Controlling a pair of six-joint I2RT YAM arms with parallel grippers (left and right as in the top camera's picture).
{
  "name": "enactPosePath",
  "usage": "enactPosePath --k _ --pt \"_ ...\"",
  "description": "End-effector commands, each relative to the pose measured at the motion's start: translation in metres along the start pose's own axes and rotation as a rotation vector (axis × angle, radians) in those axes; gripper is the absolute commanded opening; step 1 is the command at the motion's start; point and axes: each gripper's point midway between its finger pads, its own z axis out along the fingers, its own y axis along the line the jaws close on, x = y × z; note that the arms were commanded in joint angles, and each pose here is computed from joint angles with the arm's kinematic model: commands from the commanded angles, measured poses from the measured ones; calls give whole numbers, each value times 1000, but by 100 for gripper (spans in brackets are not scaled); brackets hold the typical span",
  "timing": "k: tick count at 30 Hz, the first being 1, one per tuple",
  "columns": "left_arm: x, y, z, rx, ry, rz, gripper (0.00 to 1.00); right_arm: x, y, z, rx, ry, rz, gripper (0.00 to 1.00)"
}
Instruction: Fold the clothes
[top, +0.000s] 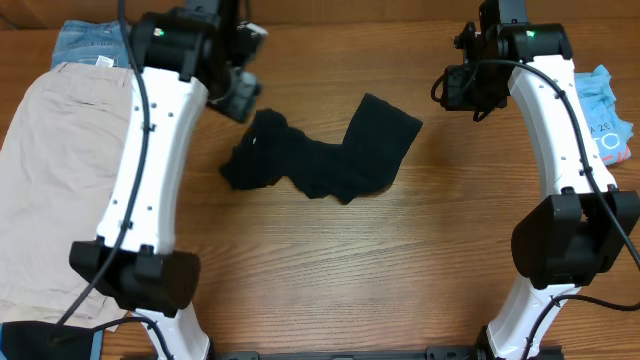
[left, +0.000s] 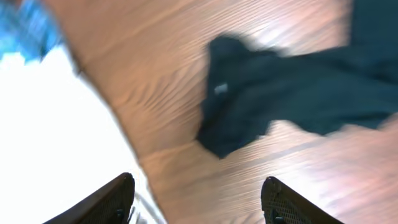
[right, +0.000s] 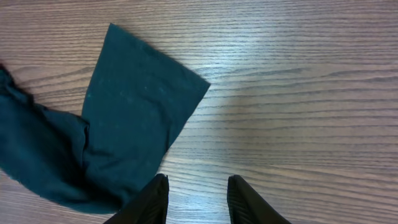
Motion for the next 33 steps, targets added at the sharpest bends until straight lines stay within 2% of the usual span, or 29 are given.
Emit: enactPosePath --k 1,7,11,15,19,24,30,32,33 --pt "9 36 9 -75 23 -202 68 -4 3 -12 -4 -34 -2 36" --pt "-4 -6 11 232 -25 -212 70 -4 11 -10 -47 -33 -41 47" --pt "-14 -14 30 256 -24 -233 71 -3 15 -3 -75 -29 -54 53" --pt "-16 -21 72 272 24 -257 71 1 14 4 -75 -1 -49 54" --pt "-19 -41 119 375 86 -270 71 0 14 4 -75 -5 -50 53" --pt "-16 -53 176 408 153 -295 68 1 14 4 -75 -3 -49 53" --pt "-5 -71 212 474 221 -308 67 1 14 4 -75 -3 -49 53" --pt "-4 -75 219 487 231 -313 63 1 14 4 -75 -2 -49 53" --pt "-6 -80 219 507 229 -312 57 1 14 4 -75 -2 -49 53"
